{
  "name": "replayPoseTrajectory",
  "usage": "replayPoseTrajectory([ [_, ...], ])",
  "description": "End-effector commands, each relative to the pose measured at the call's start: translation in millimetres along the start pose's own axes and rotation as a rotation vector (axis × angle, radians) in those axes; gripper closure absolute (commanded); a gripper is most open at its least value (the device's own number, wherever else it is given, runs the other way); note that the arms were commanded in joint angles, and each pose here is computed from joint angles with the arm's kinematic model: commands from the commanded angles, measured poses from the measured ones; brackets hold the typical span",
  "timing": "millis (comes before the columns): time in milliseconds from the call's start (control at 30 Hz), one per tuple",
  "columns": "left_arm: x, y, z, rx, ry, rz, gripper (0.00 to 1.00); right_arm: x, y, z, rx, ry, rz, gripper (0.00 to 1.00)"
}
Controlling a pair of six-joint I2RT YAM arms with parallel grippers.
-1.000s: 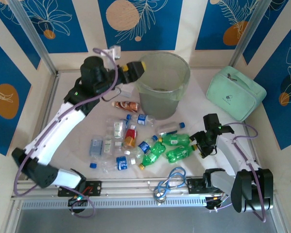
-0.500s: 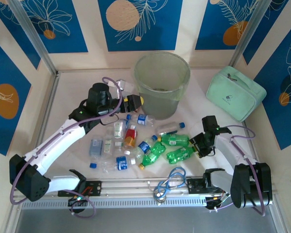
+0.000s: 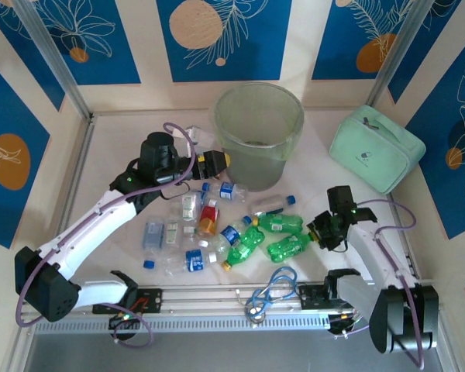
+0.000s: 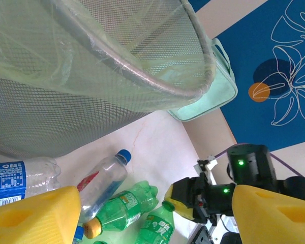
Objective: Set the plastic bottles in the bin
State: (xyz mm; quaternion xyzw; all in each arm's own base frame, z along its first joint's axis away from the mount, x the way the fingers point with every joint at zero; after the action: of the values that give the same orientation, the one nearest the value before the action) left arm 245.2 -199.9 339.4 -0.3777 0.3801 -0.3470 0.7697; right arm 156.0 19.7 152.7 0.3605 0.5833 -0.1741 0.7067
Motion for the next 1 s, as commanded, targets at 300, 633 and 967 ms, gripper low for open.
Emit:
replayPoseTrajectory([
  [300,-3.0,-17.1,2.5,0.07,0.018,-0.058,0.19,-60.7,22.6,5.3,-0.137,-0.137,0.106,0.76],
  [633,-2.9,-33.9,2.6,0.129,0.086,-0.198,0.03,-140.9,73.6,2.4,-0.42,-0.279,0.402,0.77],
  [967,26.3,-64.5,-20.4,0.232,0.343,-0.339,0.0,-211.9,146.6,-26.8,-0.748,-0.306,0.787,0.77],
])
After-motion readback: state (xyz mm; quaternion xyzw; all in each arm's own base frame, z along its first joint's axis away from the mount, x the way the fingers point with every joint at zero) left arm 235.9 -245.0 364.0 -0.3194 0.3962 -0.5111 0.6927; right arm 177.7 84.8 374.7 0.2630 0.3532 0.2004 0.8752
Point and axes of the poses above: each hand's point on the last joint's axis, 136 mm out from that joint toward the fingers, its own x axis out along the fingers, its own y axis along the line the jaws close on, z = x × y, the point moved 10 cm from there along -x, back along the fingers, and after that the axes turned 14 degrees about -x, right-handed, at the moved point
